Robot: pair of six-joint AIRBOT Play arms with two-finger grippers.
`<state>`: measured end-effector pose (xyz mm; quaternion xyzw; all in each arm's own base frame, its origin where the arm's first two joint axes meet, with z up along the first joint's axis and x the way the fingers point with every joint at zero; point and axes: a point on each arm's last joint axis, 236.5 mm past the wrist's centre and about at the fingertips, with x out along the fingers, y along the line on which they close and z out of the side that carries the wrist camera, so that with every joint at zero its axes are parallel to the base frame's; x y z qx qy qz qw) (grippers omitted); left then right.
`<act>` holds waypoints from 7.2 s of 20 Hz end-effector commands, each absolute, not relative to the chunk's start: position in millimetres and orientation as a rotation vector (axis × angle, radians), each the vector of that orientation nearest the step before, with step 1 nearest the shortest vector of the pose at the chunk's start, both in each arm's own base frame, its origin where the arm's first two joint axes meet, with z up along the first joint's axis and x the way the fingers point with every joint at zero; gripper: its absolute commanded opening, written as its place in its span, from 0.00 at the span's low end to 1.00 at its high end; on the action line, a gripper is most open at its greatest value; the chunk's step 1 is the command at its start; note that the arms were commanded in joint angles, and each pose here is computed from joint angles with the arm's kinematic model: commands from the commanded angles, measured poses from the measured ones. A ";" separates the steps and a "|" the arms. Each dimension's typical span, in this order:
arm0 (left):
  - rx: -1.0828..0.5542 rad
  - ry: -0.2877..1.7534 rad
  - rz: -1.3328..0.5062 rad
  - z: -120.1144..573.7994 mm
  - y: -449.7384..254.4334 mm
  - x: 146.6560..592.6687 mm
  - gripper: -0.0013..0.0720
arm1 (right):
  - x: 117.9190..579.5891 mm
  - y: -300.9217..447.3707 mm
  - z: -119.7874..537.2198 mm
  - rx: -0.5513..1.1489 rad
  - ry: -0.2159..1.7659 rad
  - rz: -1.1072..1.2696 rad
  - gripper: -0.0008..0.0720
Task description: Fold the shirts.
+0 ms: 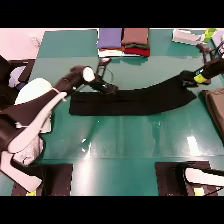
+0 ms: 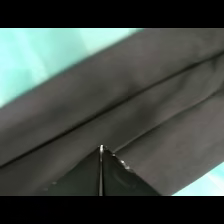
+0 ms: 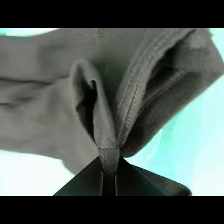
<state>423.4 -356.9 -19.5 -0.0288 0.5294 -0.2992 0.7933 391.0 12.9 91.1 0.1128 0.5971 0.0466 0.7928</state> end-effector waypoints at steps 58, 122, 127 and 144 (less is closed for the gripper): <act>0.108 0.755 -0.320 232.4 -131.1 439.8 0.06 | 400.4 257.4 -77.2 0.496 1.537 0.208 0.86; 0.173 0.740 -0.549 234.2 -225.0 401.5 0.06 | 213.0 -316.9 102.8 0.650 1.021 -0.885 0.74; 0.172 0.741 -0.549 234.2 -225.0 401.2 0.06 | 358.5 -187.1 153.0 0.593 0.902 -0.388 0.74; 0.170 0.727 -0.548 236.9 -225.6 403.2 0.06 | 398.7 197.7 182.8 0.169 0.866 0.475 0.04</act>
